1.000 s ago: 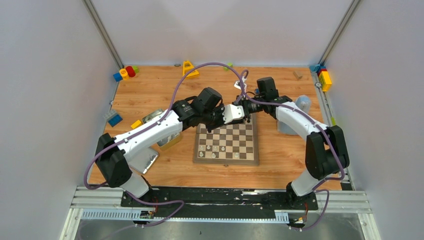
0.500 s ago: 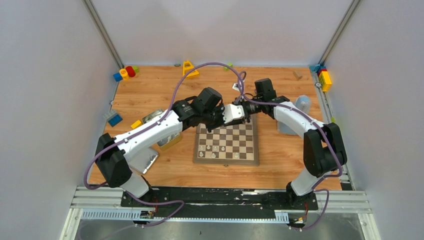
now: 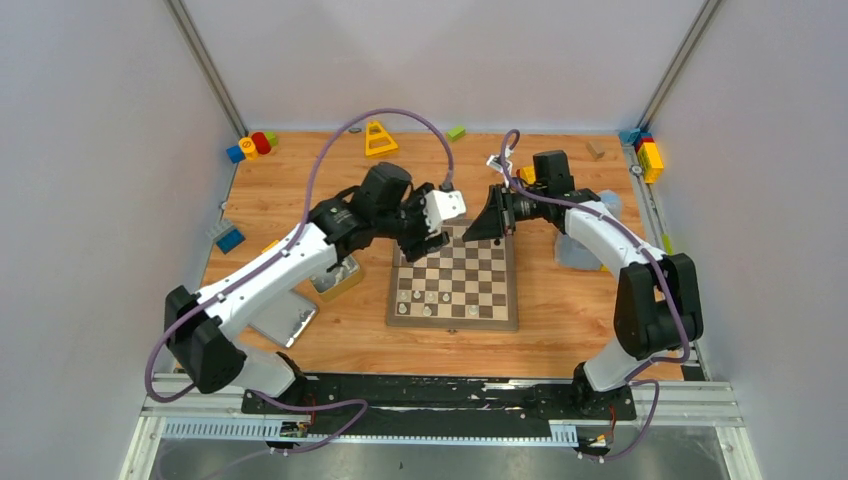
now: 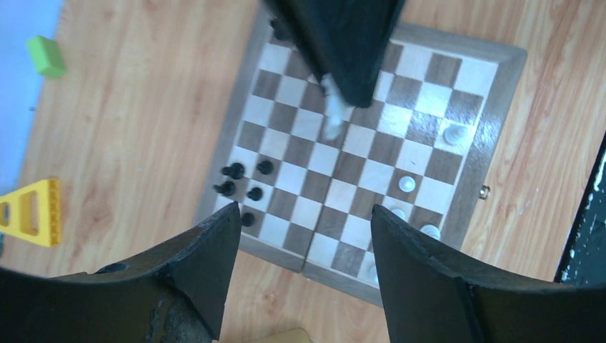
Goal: Set up the chess pieces on the board
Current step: Place the chess piece on the chessboard.
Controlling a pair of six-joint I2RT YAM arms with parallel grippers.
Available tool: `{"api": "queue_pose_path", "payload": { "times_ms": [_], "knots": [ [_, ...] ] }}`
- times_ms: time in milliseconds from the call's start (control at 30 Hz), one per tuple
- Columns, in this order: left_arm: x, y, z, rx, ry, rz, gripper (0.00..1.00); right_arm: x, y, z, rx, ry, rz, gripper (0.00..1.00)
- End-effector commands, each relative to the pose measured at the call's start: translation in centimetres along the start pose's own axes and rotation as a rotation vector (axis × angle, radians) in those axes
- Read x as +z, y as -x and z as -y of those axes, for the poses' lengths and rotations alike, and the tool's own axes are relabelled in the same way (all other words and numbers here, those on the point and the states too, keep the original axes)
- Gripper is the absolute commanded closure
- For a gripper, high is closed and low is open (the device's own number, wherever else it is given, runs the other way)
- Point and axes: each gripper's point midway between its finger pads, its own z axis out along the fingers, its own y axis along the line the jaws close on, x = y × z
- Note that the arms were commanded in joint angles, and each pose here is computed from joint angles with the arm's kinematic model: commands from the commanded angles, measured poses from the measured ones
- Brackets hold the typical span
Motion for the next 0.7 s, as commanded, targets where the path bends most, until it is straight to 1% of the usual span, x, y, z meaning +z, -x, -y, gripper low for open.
{"api": "queue_pose_path", "payload": {
  "times_ms": [0, 233, 400, 667],
  "knots": [
    [-3.5, 5.2, -1.2, 0.047, -0.029, 0.238, 0.25, -1.0, 1.1, -4.2, -0.063, 0.138, 0.014, 1.00],
    [-2.2, 6.5, 1.0, 0.198, -0.164, 0.381, 0.24, -1.3, 1.7, -5.6, -0.056, 0.200, 0.007, 1.00],
    [-1.6, 6.1, 1.6, 0.261, -0.185, 0.408, 0.25, -1.3, 2.0, -5.9, -0.042, 0.212, 0.002, 1.00],
    [-0.7, 6.0, 1.3, 0.266, -0.166, 0.433, 0.30, -1.2, 2.0, -5.3, -0.018, 0.210, 0.001, 1.00]
  ]
}}
